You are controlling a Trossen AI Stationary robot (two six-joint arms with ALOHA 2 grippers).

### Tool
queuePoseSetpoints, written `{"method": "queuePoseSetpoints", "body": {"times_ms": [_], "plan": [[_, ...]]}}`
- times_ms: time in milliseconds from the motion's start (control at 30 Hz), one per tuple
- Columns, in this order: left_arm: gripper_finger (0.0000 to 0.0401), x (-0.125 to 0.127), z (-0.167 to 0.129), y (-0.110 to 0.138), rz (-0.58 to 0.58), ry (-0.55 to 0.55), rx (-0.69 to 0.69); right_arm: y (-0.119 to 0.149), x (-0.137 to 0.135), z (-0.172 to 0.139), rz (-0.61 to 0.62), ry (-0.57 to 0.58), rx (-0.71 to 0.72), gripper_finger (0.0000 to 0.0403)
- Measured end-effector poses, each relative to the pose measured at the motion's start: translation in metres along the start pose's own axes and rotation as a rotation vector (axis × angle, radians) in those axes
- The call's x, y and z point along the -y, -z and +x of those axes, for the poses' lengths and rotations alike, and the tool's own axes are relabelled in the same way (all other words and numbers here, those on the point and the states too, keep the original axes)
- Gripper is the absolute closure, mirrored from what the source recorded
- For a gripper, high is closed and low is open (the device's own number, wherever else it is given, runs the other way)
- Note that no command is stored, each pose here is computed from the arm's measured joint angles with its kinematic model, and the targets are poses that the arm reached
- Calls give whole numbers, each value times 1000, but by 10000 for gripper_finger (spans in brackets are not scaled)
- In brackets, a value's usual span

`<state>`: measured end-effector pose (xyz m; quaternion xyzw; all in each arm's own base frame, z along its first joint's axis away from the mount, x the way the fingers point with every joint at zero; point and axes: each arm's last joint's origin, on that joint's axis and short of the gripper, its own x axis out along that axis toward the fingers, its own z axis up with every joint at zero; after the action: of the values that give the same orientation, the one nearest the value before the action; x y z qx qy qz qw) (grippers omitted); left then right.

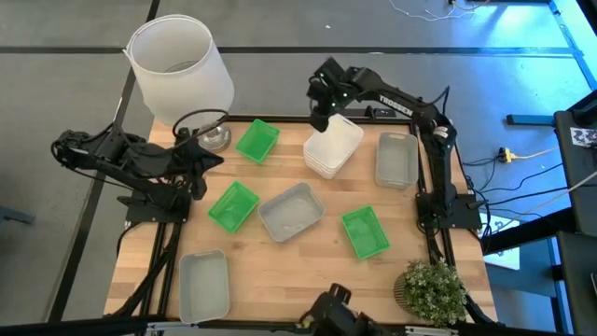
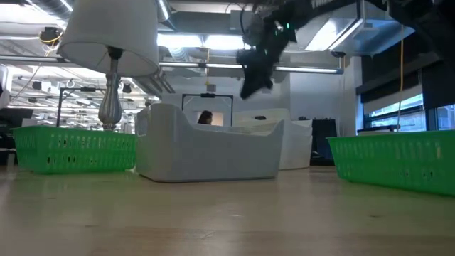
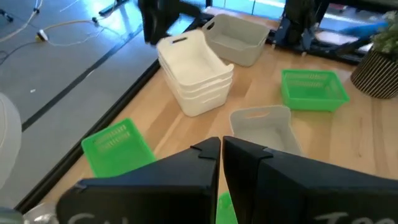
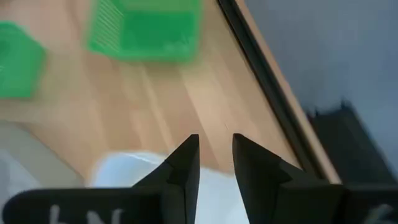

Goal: Stack baskets by color
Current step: Stack the bottom gray bin on the middle gray bin

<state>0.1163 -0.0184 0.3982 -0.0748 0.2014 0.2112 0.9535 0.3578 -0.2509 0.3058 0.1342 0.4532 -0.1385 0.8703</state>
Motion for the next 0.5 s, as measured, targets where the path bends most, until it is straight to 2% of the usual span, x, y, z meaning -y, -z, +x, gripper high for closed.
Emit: {"method": "queuePoseSetpoints", "body": {"times_ms": [200, 367, 500], "plan": [[390, -2, 0, 3, 5, -24, -22, -34, -35, -43, -154, -3, 153, 306], [390, 0, 0, 8, -38, 57, -101, -50, -70, -80, -236, -37, 245, 306], [381, 1, 0, 12, -70, 125, -186, -48, -94, -94, -329, -60, 294, 306]]}}
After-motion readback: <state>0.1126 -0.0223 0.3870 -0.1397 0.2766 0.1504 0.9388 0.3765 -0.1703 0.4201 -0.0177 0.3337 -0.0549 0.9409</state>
